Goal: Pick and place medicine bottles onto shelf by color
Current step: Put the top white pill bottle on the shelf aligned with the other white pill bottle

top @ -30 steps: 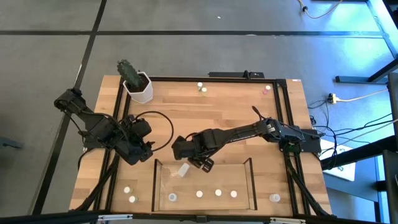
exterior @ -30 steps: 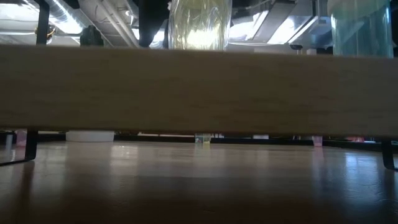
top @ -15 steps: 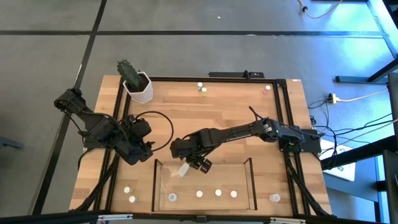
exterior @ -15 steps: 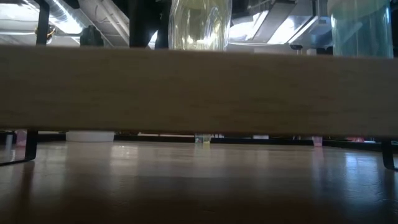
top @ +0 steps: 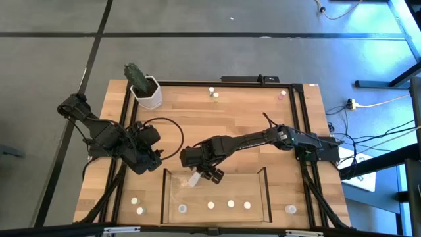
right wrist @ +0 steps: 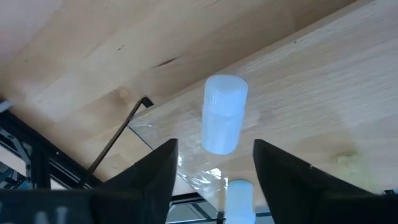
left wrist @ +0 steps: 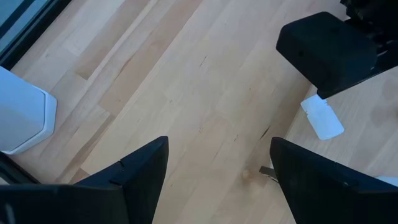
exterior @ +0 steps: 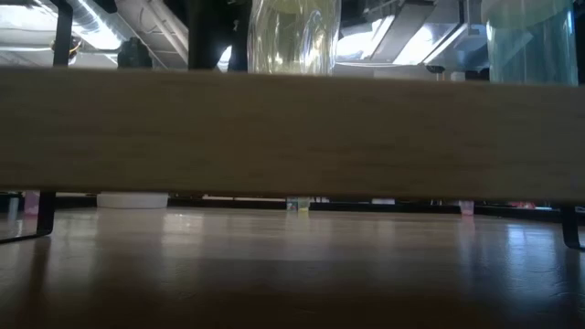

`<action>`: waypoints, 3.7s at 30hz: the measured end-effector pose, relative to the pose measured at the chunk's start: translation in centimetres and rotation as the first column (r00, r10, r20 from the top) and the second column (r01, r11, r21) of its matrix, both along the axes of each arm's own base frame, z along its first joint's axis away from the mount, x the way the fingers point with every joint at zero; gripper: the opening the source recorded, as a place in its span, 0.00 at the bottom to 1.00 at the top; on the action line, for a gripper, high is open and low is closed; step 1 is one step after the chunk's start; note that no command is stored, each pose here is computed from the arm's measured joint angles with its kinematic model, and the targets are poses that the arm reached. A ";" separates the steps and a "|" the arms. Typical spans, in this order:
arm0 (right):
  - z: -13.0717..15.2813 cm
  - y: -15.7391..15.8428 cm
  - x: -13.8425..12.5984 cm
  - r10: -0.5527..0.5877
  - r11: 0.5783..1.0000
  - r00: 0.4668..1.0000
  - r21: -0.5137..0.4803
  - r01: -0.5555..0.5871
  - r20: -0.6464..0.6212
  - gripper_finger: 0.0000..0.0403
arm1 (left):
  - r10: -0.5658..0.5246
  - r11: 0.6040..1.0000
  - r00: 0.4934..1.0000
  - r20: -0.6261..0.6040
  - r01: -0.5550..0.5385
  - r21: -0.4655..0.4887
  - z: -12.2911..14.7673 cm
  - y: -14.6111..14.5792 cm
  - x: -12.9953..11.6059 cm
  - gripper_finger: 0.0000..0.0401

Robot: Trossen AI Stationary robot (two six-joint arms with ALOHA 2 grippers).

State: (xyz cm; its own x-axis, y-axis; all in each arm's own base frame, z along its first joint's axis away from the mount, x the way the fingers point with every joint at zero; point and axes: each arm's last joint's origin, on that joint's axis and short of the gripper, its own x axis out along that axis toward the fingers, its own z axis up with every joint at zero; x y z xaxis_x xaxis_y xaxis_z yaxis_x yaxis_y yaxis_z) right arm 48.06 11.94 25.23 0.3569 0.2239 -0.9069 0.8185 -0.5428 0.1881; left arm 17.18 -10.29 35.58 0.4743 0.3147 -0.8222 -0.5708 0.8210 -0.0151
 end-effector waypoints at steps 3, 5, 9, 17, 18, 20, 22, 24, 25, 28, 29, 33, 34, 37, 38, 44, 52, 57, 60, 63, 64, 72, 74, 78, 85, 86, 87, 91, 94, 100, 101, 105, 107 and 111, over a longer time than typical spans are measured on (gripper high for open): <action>0.0 -0.2 0.0 -0.007 1.000 1.000 0.000 0.007 0.000 0.66 | 0.000 1.000 1.000 0.000 0.000 0.000 0.0 0.0 0.0 0.69; 0.0 -0.5 0.0 0.012 1.000 1.000 -0.010 -0.012 -0.004 0.74 | 0.000 1.000 1.000 0.000 0.000 0.000 0.0 0.0 0.0 0.69; -0.1 -0.9 0.0 0.038 0.999 0.999 0.016 -0.037 -0.023 0.82 | 0.000 1.000 1.000 0.000 0.000 0.000 0.0 0.0 0.0 0.69; -1.4 -0.5 0.3 -0.040 0.998 0.997 0.043 0.043 -0.072 0.82 | 0.000 1.000 1.000 0.000 0.000 0.000 0.0 0.0 0.0 0.69; -1.4 -0.5 0.3 -0.041 0.998 0.997 0.042 0.044 -0.072 0.82 | 0.000 1.000 1.000 0.000 0.000 0.000 0.0 0.0 0.0 0.69; -1.5 -0.7 0.4 -0.045 0.998 0.996 0.039 0.048 -0.071 0.82 | 0.000 1.000 1.000 0.000 0.000 0.000 0.0 0.0 0.0 0.69; -1.7 -0.6 0.5 -0.044 0.998 0.996 0.038 0.047 -0.073 0.82 | 0.000 1.000 1.000 0.000 0.000 0.000 0.0 0.0 0.0 0.69; -2.2 -0.6 0.6 -0.043 0.998 0.996 0.037 0.046 -0.081 0.82 | 0.000 1.000 1.000 0.000 0.000 0.000 0.0 0.0 0.0 0.69; -2.5 -0.5 0.8 -0.042 0.998 0.996 0.039 0.046 -0.078 0.82 | 0.000 1.000 1.000 0.000 0.000 0.000 0.0 0.0 0.0 0.69; -3.5 -0.4 1.1 -0.040 0.998 0.995 0.038 0.044 -0.093 0.82 | 0.000 1.000 1.000 0.000 0.000 0.000 0.0 0.0 0.0 0.69; -3.6 -0.4 1.2 -0.038 0.998 0.995 0.043 0.042 -0.093 0.82 | 0.000 1.000 1.000 0.001 0.000 0.000 0.0 0.0 0.0 0.69; -3.8 -0.3 1.2 -0.029 0.997 0.994 0.065 0.036 -0.101 0.82 | 0.000 1.000 1.000 0.001 0.000 -0.001 0.0 0.0 0.0 0.69; -3.8 -0.3 1.2 -0.029 0.997 0.994 0.064 0.036 -0.103 0.82 | 0.000 1.000 1.000 0.001 0.000 -0.001 0.0 0.0 0.0 0.69; -3.9 -0.3 1.2 -0.030 0.997 0.994 0.062 0.037 -0.110 0.82 | 0.000 1.000 1.000 0.001 0.000 -0.001 0.0 0.0 0.0 0.69; -4.0 -0.3 1.2 -0.030 0.997 0.993 0.062 0.037 -0.111 0.82 | 0.000 1.000 1.000 0.001 0.000 0.000 0.0 0.0 0.0 0.69; -4.6 -0.3 1.3 -0.033 0.998 0.992 0.053 0.039 -0.126 0.82 | 0.000 1.000 1.000 0.001 0.000 -0.001 0.0 0.0 0.0 0.69; -4.7 -0.3 1.2 -0.035 0.998 0.991 0.044 0.041 -0.131 0.82 | 0.000 1.000 1.000 0.001 0.000 -0.001 0.0 0.0 0.0 0.69; -5.1 -0.3 1.3 -0.037 0.998 0.990 0.038 0.043 -0.135 0.82 | 0.000 1.000 1.000 0.001 0.000 -0.001 0.0 0.0 0.0 0.69; -5.5 -0.3 1.5 -0.036 0.998 0.989 0.037 0.042 -0.141 0.82 | 0.000 1.000 1.000 0.001 0.000 0.000 0.0 0.0 0.0 0.69; -5.8 -0.2 1.6 -0.030 0.998 0.990 0.052 0.038 -0.139 0.82 | 0.000 1.000 1.000 0.001 0.000 0.000 0.0 0.0 0.0 0.69; -5.8 -0.2 1.6 -0.030 0.998 0.990 0.053 0.037 -0.140 0.82 | 0.000 1.000 1.000 0.001 0.000 0.000 0.0 0.0 0.0 0.69; -5.8 -0.2 1.6 -0.027 0.998 0.990 0.054 0.035 -0.137 0.82 | 0.000 1.000 1.000 0.001 0.000 0.000 0.0 0.0 0.0 0.69; -5.8 -0.3 1.6 -0.027 0.998 0.990 0.051 0.035 -0.137 0.82 | 0.000 1.000 1.000 0.001 0.000 0.000 0.0 0.0 0.0 0.69; -5.8 -0.3 1.6 -0.020 0.999 0.991 0.045 0.026 -0.133 0.81 | 0.000 1.000 1.000 0.000 0.000 0.000 0.0 0.0 0.0 0.69; -5.8 -0.4 1.6 -0.015 0.999 0.992 0.035 0.019 -0.129 0.70 | 0.000 1.000 1.000 0.001 0.000 0.000 0.0 0.0 0.0 0.69; -5.8 -0.4 1.6 -0.015 0.999 0.992 0.035 0.019 -0.129 0.68 | 0.000 1.000 1.000 0.001 0.000 0.000 0.0 0.0 0.0 0.69; -5.8 -0.4 1.6 -0.015 0.999 0.992 0.035 0.019 -0.129 0.66 | 0.000 1.000 1.000 0.001 0.000 0.000 0.0 0.0 0.0 0.69; -5.8 -0.4 1.6 -0.015 0.999 0.992 0.035 0.020 -0.129 0.57 | 0.000 1.000 1.000 0.001 0.000 0.000 0.0 0.0 0.0 0.69; -5.8 -0.4 1.6 -0.016 0.999 0.992 0.035 0.021 -0.129 0.50 | 0.000 1.000 1.000 0.001 0.000 0.000 0.0 0.0 0.0 0.69; -5.8 -0.4 1.6 -0.018 0.999 0.992 0.034 0.022 -0.128 0.38 | 0.000 1.000 1.000 0.001 0.000 0.000 0.0 0.0 0.0 0.69; -5.7 -0.4 1.6 -0.018 0.999 0.992 0.034 0.022 -0.128 0.37 | 0.000 1.000 1.000 0.001 0.000 0.000 0.0 0.0 0.0 0.69; -5.7 -0.4 1.6 -0.017 0.999 0.992 0.030 0.021 -0.126 0.35 | 0.000 1.000 1.000 0.001 0.000 0.000 0.0 0.0 0.0 0.69; -5.7 -0.4 1.6 -0.019 1.000 0.992 0.018 0.021 -0.122 0.36 | 0.000 1.000 1.000 0.001 0.000 0.000 0.0 0.0 0.0 0.69; -5.7 -0.4 1.6 0.001 1.000 0.994 0.000 -0.001 -0.113 0.40 | 0.000 1.000 1.000 0.000 0.000 0.000 0.0 0.0 0.0 0.69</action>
